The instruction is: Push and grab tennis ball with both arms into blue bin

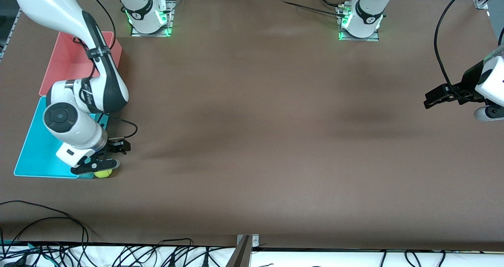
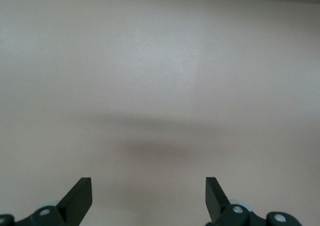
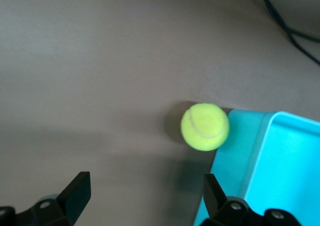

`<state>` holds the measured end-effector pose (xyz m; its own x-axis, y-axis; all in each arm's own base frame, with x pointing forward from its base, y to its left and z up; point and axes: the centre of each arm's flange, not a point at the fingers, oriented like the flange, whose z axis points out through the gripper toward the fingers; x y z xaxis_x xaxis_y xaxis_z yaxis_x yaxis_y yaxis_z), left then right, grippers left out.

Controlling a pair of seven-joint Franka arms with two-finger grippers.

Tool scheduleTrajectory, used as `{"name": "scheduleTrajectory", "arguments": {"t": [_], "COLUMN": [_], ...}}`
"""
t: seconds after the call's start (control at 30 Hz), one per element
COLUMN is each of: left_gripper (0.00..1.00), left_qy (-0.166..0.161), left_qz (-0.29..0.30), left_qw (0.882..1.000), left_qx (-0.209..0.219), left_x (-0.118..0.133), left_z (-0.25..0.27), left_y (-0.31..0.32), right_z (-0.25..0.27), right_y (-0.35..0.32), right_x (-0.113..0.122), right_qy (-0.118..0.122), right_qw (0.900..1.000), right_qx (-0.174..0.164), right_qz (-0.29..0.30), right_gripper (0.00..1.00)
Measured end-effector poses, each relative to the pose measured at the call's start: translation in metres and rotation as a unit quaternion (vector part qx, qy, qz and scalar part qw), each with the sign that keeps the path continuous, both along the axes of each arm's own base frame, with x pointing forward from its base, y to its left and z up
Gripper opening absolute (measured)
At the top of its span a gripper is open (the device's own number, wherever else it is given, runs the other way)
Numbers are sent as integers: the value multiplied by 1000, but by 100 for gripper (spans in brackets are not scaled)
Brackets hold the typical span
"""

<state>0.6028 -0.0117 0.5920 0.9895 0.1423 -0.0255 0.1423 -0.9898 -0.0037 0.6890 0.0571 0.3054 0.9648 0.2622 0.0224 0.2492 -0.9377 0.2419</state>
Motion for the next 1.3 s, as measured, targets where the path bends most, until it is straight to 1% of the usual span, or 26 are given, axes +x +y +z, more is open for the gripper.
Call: {"name": "scheduleTrajectory", "arguments": {"t": [0.1,0.2,0.4,0.6,0.77,1.03,1.13,1.3], "left_gripper": [100,100,100,100,100,100,100,100], "left_qy": [0,0,0,0,0,0,0,0], "left_qz": [-1,-2,-4,-5,-5,-5,-5,-5], "left_qw": [1000,1000,1000,1000,1000,1000,1000,1000], "left_qx": [0,0,-1,-1,-1,-1,-1,-1], "left_x": [0,0,0,0,0,0,0,0], "left_z": [0,0,0,0,0,0,0,0], "left_y": [-1,-1,-4,-5,-5,-5,-5,-5], "right_z": [-9,-16,-34,-62,-77,-104,-111,-118], "right_y": [-1,-2,-5,-23,-37,-38,-44,-53], "right_x": [2,5,13,20,22,24,25,24], "right_qy": [-6,-13,-42,-67,-79,-98,-110,-116], "right_qw": [1000,999,998,995,992,989,985,981], "right_qx": [-14,-20,-20,-27,-32,-20,-29,-43], "right_qz": [14,24,48,73,90,108,127,148], "right_gripper": [100,100,100,100,100,100,100,100]}}
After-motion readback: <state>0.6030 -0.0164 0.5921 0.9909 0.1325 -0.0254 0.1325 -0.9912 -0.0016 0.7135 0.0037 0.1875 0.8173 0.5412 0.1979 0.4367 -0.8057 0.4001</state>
